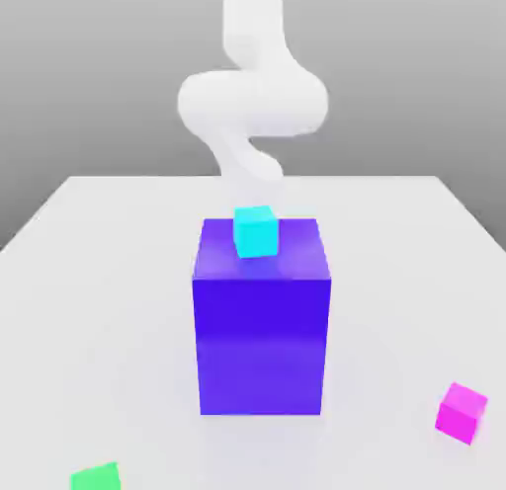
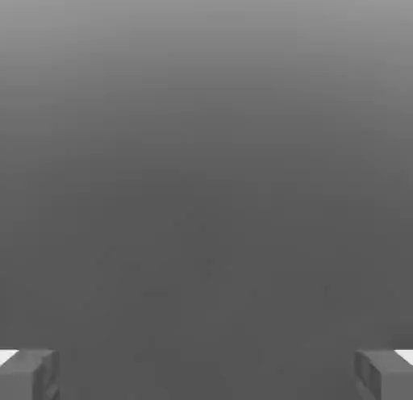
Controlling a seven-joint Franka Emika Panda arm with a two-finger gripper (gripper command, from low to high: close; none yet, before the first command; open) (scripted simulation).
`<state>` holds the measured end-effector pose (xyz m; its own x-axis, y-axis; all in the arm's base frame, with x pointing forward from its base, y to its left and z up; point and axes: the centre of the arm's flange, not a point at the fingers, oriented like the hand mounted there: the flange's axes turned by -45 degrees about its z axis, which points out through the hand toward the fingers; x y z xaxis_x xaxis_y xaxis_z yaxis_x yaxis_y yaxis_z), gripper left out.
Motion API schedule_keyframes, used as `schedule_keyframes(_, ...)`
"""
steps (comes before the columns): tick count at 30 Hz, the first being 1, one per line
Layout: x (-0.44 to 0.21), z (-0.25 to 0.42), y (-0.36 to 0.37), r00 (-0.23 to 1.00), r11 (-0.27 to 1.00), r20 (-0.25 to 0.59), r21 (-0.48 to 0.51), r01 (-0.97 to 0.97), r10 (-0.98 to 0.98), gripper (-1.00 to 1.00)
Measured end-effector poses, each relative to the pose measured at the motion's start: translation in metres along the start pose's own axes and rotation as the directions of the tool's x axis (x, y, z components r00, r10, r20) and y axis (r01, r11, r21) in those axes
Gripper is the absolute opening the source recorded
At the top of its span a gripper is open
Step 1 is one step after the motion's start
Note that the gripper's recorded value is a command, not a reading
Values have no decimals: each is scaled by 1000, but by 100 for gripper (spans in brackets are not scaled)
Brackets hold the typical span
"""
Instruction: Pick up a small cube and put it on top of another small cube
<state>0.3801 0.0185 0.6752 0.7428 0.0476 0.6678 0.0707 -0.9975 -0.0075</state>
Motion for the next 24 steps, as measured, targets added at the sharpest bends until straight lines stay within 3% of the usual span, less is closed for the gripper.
schedule_keyframes(11,-56,204,-110,913,940,264,226,255,-311,0)
schedule_keyframes(24,-246,362,-236,596,737,437,448,506,-674,0)
